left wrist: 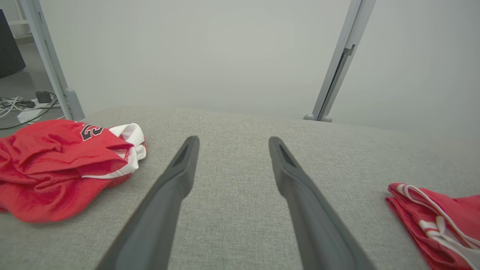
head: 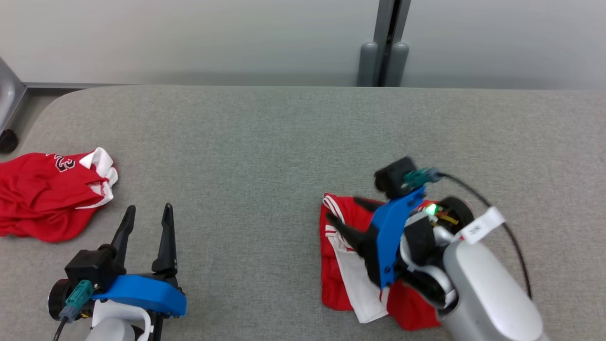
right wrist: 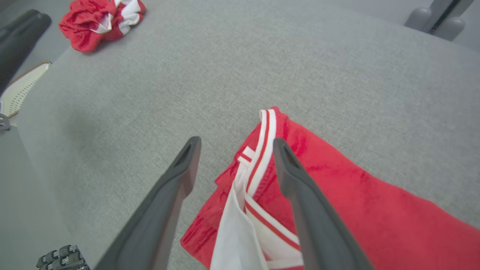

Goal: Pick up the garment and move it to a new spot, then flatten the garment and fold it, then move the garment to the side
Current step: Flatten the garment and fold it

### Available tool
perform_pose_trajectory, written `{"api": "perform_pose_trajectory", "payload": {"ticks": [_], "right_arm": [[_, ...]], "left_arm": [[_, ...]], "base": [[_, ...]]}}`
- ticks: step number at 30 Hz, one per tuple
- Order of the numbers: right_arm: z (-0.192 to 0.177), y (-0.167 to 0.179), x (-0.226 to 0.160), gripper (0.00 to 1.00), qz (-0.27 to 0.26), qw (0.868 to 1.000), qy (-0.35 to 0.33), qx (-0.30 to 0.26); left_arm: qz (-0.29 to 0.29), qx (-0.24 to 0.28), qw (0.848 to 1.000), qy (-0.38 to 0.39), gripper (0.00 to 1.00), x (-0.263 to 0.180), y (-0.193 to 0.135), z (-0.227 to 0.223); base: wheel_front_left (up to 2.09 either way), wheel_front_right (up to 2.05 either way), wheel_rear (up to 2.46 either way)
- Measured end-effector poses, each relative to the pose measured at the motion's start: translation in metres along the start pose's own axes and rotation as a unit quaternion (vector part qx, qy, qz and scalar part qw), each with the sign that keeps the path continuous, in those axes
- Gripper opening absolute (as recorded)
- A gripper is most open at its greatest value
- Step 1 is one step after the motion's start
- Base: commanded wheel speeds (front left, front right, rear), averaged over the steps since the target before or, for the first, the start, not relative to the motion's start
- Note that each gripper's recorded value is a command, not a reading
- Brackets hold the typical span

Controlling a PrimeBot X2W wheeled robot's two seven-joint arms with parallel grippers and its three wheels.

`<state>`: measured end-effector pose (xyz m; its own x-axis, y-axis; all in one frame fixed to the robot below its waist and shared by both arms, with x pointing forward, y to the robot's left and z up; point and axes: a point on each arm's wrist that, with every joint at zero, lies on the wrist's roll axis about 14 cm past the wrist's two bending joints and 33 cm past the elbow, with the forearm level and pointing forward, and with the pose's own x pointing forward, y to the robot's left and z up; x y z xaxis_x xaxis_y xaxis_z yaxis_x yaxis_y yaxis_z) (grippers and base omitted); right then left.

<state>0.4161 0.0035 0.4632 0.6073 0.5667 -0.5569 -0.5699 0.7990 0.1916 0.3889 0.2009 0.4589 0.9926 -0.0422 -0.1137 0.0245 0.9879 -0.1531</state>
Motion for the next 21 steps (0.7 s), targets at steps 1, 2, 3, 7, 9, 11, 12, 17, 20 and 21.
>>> {"api": "perform_pose_trajectory", "payload": {"ticks": [1,2,3,7,9,11,12,17,20,21], "right_arm": [[0.015,-0.002,-0.005,1.00,-0.001,1.000,-0.031,0.003],[0.031,-0.006,-0.011,1.00,-0.004,0.998,-0.065,0.012],[0.043,-0.010,-0.018,1.00,-0.010,0.995,-0.094,0.015],[0.078,-0.044,-0.054,1.00,-0.062,0.982,-0.179,0.013],[0.077,-0.066,-0.072,1.00,-0.098,0.976,-0.197,0.012],[0.058,-0.085,-0.084,1.00,-0.131,0.974,-0.187,0.011],[0.047,-0.093,-0.089,1.00,-0.146,0.973,-0.180,0.016],[0.007,-0.116,-0.113,1.00,-0.202,0.960,-0.196,0.018],[-0.005,-0.122,-0.131,1.00,-0.228,0.944,-0.240,0.015],[-0.009,-0.121,-0.135,1.00,-0.233,0.939,-0.253,0.012]], "left_arm": [[-0.001,0.000,1.000,0.000,1.00,0.000,-0.001,0.000],[-0.002,0.000,1.000,-0.001,1.00,0.001,-0.001,0.000],[-0.002,0.001,1.000,-0.002,1.00,0.001,-0.001,0.000],[-0.013,-0.003,1.000,-0.004,1.00,0.002,-0.009,0.002],[-0.018,-0.003,1.000,-0.006,1.00,0.002,-0.014,0.002],[-0.024,-0.004,1.000,-0.007,1.00,0.004,-0.018,0.003],[-0.026,-0.004,1.000,-0.007,1.00,0.004,-0.019,0.003],[-0.033,-0.001,0.999,-0.016,1.00,0.004,-0.023,0.008],[-0.033,0.003,0.999,-0.024,1.00,0.002,-0.023,0.013],[-0.035,0.004,0.999,-0.027,1.00,0.002,-0.024,0.015]], "base": [[0.00,0.00,0.00],[0.00,0.00,0.00],[0.00,0.00,0.00],[0.00,0.00,0.00],[0.00,0.00,0.00],[0.00,0.00,0.00],[0.00,0.00,0.00],[0.00,0.00,0.00],[0.00,0.00,0.00],[0.00,0.00,0.00]]}}
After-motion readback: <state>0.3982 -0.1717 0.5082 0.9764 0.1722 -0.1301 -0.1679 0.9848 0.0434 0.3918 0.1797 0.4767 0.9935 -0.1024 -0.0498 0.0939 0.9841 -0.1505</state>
